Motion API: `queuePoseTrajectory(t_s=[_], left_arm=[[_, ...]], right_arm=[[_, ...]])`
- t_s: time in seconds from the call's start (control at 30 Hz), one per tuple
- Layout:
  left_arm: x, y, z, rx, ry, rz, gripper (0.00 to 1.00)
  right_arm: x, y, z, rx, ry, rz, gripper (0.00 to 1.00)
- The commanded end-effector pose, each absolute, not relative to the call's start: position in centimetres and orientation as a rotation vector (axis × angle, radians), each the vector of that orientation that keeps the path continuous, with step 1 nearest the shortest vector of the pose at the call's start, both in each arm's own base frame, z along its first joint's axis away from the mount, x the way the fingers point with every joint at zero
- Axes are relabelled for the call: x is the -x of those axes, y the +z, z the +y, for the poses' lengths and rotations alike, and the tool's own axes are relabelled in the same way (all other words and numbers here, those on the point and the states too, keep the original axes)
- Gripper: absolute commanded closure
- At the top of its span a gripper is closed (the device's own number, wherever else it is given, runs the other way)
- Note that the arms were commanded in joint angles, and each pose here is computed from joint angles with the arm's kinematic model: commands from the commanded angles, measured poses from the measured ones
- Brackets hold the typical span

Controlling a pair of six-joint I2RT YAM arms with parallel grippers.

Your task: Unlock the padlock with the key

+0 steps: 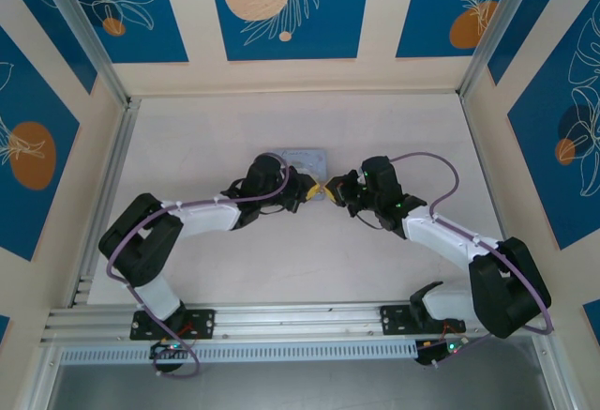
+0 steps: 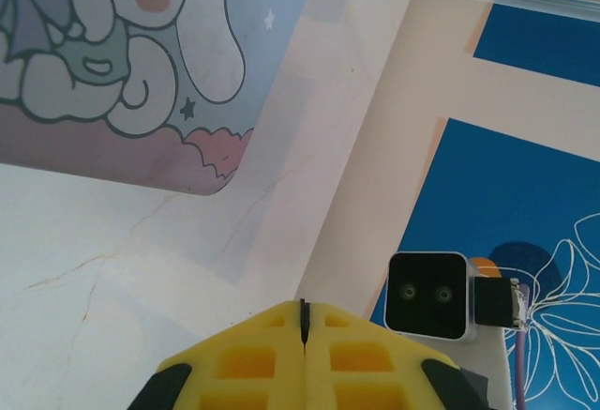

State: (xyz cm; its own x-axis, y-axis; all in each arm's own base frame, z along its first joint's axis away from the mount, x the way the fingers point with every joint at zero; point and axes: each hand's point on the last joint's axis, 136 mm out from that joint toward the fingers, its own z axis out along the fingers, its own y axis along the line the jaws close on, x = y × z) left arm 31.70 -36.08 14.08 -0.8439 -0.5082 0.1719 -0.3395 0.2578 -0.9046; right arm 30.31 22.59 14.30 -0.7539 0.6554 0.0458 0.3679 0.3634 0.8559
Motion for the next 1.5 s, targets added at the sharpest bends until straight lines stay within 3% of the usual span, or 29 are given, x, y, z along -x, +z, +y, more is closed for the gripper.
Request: queuePoseTrajectory(t_s=[0.0,0.03,0.1,0.2,0.43,0.67,0.87,1.47], left_arm=[[-31.6,14.7,-36.3,0.722,-1.598,2.365,1.00],[-31.7,15.0,-36.2,0.684,-1.575,2.361,1.00],[-32.0,15.7,-35.6,0.562,-1.487,2.349,1.00],[-32.5,17.5,-34.7,0.332,-1.336,2.296,1.00],[-32.5,23.0,-33.8,-0.143,-1.139,2.057,1.00],[-31.9,26.3,-33.6,-0.281,-1.127,1.878,1.00],[-32.2,27.7,-33.5,-0.226,-1.184,1.774,1.00],[-34.7,28.7,-30.4,0.180,-1.267,1.599,1.00]], right_arm=[[-30.1,14.4,22.3,-0.917,1.335,2.311,0.96],[-29.8,14.1,22.0,-0.926,1.319,2.318,0.86],[-29.1,13.6,20.8,-0.957,1.269,2.320,0.53],[-28.1,13.1,18.9,-0.975,1.209,2.308,0.42],[-27.7,16.0,16.9,-0.725,1.212,2.227,0.49],[-28.5,22.7,19.1,-0.313,1.426,2.028,0.55],[-29.9,25.5,21.2,-0.193,1.558,1.928,0.58],[-33.3,27.6,25.7,-0.228,1.775,1.726,0.60]])
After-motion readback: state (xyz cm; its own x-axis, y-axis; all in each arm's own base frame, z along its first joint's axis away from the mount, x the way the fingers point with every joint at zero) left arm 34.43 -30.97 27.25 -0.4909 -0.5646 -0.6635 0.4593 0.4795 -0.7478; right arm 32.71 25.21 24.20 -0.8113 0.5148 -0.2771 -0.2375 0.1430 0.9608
